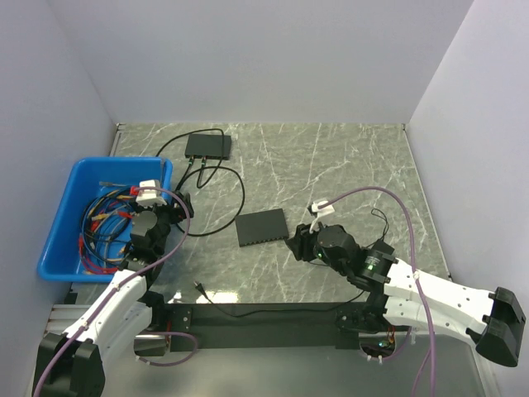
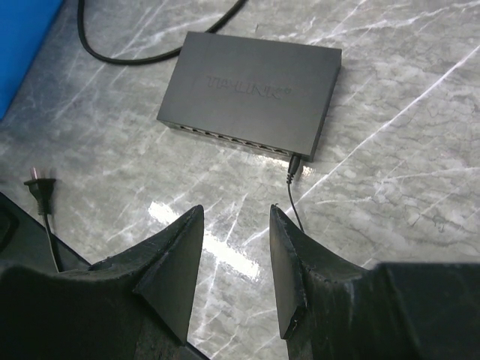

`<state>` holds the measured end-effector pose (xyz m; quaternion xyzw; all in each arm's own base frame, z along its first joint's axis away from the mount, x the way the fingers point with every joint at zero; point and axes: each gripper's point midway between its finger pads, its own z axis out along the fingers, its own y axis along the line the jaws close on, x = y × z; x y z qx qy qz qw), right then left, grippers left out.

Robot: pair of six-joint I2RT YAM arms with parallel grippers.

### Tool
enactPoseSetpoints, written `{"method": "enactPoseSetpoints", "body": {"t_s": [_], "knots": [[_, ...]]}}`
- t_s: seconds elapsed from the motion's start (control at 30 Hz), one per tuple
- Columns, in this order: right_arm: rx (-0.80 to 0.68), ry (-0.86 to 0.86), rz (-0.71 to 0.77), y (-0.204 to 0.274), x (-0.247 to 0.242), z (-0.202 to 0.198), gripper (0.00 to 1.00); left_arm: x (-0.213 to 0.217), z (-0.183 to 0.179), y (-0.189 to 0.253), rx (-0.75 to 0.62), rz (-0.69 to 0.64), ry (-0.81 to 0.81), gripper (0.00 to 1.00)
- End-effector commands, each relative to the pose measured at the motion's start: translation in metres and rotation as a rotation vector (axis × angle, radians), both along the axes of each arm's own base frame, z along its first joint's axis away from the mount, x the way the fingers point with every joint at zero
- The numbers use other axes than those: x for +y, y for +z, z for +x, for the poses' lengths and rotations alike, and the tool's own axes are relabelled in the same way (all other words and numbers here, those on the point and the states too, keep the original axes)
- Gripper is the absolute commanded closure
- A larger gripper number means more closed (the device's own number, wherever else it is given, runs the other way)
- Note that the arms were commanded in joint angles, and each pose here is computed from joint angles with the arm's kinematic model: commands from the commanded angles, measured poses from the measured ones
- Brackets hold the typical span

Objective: Insert the plug into the switch port

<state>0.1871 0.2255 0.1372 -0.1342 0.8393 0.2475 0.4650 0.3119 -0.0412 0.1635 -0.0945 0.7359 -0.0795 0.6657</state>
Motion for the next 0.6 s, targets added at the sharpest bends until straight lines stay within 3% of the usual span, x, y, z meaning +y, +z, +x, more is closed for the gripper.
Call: {"method": "enactPoseSetpoints", "body": {"t_s": [0.0, 0.57], "knots": [[-0.043, -0.031, 0.064, 0.030, 0.004, 0.006, 0.52, -0.002, 0.002, 0.010, -0.020, -0.024, -0.006, 0.00], [-0.088, -0.040, 0.113, 0.039, -0.005, 0.003, 0.48, -0.003, 0.002, 0.008, -0.016, -0.023, -0.007, 0.00]]}}
